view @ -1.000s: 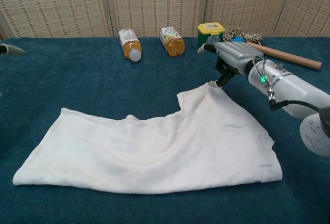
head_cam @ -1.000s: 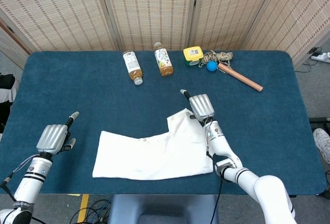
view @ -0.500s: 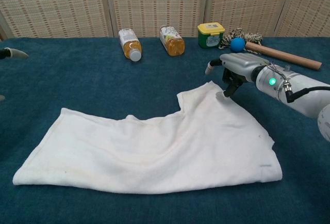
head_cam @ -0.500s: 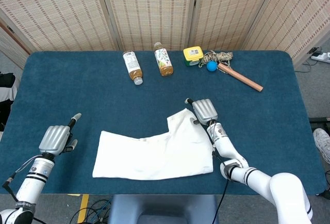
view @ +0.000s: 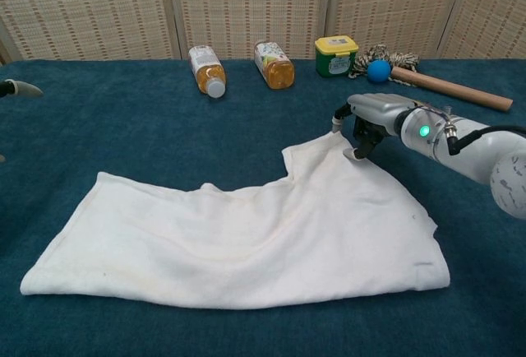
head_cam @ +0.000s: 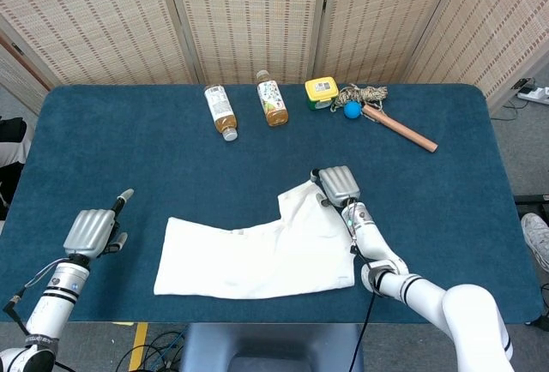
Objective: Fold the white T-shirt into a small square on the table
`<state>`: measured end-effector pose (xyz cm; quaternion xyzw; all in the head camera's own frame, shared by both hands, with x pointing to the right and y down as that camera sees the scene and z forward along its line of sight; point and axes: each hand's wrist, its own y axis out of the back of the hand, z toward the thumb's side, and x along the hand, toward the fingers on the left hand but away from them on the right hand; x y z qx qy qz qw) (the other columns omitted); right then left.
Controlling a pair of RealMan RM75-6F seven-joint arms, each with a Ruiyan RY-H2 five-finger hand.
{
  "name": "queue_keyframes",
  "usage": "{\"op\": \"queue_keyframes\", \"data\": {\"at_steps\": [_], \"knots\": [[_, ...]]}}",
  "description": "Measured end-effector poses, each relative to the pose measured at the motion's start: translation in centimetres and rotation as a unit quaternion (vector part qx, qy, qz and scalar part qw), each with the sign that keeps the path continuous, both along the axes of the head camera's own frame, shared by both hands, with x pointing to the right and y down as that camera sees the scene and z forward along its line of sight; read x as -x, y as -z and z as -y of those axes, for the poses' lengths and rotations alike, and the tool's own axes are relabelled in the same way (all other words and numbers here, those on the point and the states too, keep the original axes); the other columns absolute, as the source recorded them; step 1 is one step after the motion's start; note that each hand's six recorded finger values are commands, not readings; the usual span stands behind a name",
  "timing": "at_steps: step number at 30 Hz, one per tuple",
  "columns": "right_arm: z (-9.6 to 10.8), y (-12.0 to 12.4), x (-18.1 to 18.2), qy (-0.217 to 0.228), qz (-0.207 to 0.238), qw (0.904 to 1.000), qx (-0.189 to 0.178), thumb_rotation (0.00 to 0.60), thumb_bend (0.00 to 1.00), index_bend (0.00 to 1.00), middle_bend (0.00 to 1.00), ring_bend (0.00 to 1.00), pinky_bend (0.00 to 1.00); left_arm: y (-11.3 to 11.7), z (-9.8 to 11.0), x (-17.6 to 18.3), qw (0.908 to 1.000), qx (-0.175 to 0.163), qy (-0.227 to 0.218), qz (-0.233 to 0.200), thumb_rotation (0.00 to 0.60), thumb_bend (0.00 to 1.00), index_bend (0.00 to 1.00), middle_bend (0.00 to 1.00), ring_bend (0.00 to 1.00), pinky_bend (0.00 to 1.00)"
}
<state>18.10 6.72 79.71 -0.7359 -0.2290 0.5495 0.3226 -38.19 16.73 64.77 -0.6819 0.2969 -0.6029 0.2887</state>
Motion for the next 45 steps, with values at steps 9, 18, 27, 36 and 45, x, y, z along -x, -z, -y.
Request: {"op": "queue_keyframes", "data": {"at_steps": [9,18,27,36,45], "knots": [[-0.4,0.3,0.2,0.003,0.016,0.9999,-0.004,0.600,0.39,0.47,0.91,0.96,1.00,0.0,0.1,-0.3,1.0000,0.000,-0.004,-0.002,0.600,0.41,0.00,0.94,0.85,0.96],[-0.8,1.2,0.2,0.004,0.046,0.9987,-0.021,0.600,0.47,0.63,0.94,0.96,1.00,0.0,0.1,-0.4,1.0000,0.000,-0.005,-0.004,0.600,0.41,0.00,0.94,0.85,0.96],[-1.8,1.8,-0.9,0.002,0.069,0.9971,-0.032,0.600,0.58,0.71,0.95,0.96,1.00,0.3,0.1,-0.6,1.0000,-0.003,-0.006,-0.006,0.600,0.41,0.00,0.94,0.85,0.96],[-3.5,3.9,-1.7,0.016,0.110,0.9922,-0.057,0.600,0.63,0.75,0.96,0.96,1.00,0.5,0.1,-0.8,0.9999,-0.005,-0.008,-0.008,0.600,0.41,0.00,0.94,0.85,0.96],[-7.2,6.4,-3.6,0.060,0.136,0.9864,-0.070,0.600,0.64,0.76,0.97,0.96,1.00,0.4,0.0,-1.0,0.9999,-0.003,-0.010,-0.009,0.600,0.41,0.01,0.94,0.85,0.96]]}}
